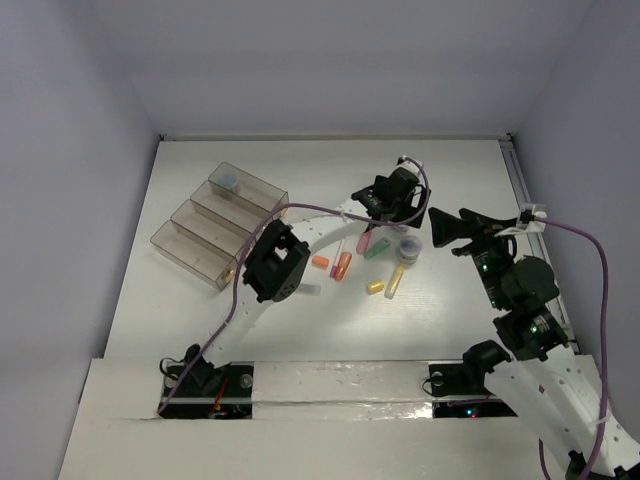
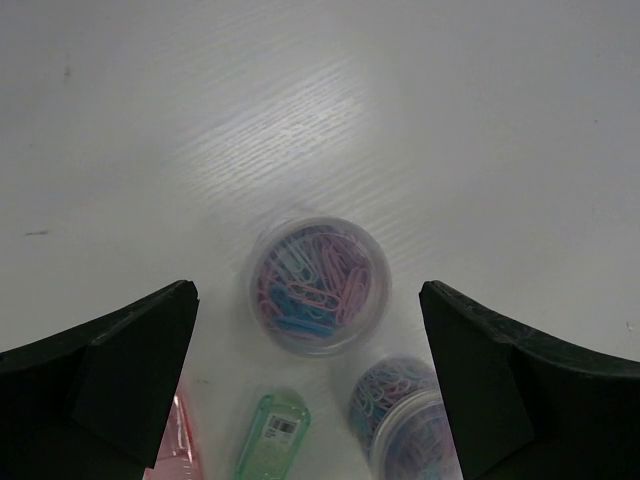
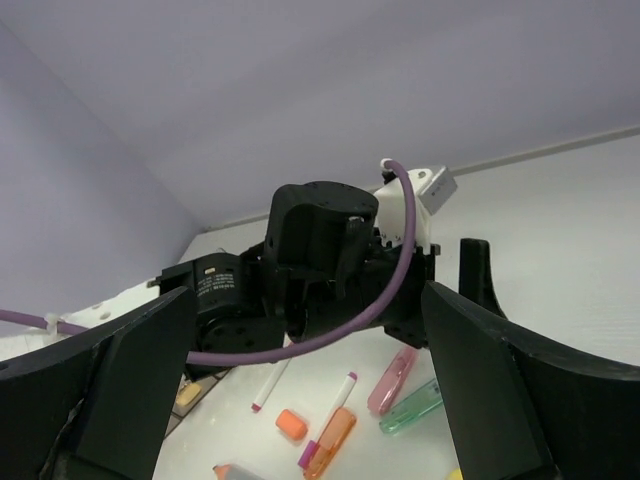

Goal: Sort the stationery into containers
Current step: Pick up the stationery from the center of the board.

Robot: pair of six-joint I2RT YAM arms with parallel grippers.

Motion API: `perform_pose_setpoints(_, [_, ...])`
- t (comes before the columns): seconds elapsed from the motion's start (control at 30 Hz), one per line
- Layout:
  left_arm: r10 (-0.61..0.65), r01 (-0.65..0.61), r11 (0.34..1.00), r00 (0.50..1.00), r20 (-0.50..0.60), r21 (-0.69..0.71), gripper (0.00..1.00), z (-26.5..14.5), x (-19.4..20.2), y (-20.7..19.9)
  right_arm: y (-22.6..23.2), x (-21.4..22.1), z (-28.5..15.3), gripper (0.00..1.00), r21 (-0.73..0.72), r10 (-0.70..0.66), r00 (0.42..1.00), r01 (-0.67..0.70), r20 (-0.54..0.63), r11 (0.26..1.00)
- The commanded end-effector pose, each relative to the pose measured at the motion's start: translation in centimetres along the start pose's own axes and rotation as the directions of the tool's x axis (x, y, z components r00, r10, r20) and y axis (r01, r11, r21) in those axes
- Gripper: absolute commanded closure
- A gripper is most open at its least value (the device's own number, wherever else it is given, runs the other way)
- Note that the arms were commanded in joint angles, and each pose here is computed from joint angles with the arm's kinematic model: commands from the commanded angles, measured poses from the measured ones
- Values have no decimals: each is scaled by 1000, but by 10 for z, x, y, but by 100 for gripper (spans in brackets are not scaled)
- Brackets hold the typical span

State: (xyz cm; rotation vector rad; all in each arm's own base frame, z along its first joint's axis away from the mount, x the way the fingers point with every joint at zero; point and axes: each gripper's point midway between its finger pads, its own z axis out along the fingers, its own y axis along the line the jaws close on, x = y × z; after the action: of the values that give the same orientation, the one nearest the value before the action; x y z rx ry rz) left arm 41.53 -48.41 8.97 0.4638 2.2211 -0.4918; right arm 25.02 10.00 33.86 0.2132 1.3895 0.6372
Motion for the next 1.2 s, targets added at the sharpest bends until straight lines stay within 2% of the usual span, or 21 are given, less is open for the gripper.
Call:
perform_pose_setpoints(0.0, [17,-19,999,999,35,49,7,-14,-23,-20,4,-1,2,0,-12,-1,1000,1,2,1000])
perform_pose_setpoints(0.23, [28,-29,998,1000,6,52,7,-2,-7,-24,6,0,3,0,-24,-6,1000,5,-6,1000])
perform_pose_setpoints(0.63, [49,-49,999,999,-5,-16,16,14,5,-10,9,2,4,0,-42,-13,1000,12,-20,999])
perform_pose_setpoints(0.7, [51,-51,998,999,-3,-29,25,15,5,-7,9,2,3,0,-44,-12,1000,12,-17,999])
perform_pose_setpoints(0.73, [56,-56,998,998,0,-26,38,14,7,-12,10,1,3,0,-46,-12,1000,11,-15,999])
perform_pose_setpoints(0.8, [53,-53,998,999,12,-24,48,13,3,-13,10,2,3,0,-46,-13,1000,13,-15,999])
perform_pose_setpoints(0.83, [49,-48,999,998,33,-16,52,10,-4,-15,9,2,4,1,-45,-14,1000,13,-18,999])
perform_pose_setpoints(0.93, [37,-38,999,996,86,6,53,2,-21,-21,9,3,4,1,-46,-14,1000,13,-20,999])
perform_pose_setpoints(1.1, [35,-44,999,972,230,32,54,-41,-80,-31,9,7,6,1,-49,-16,999,15,-30,999])
perform_pose_setpoints(1.17, [52,-59,998,949,311,12,54,-67,-112,-30,10,7,6,1,-53,-16,999,14,-30,999])
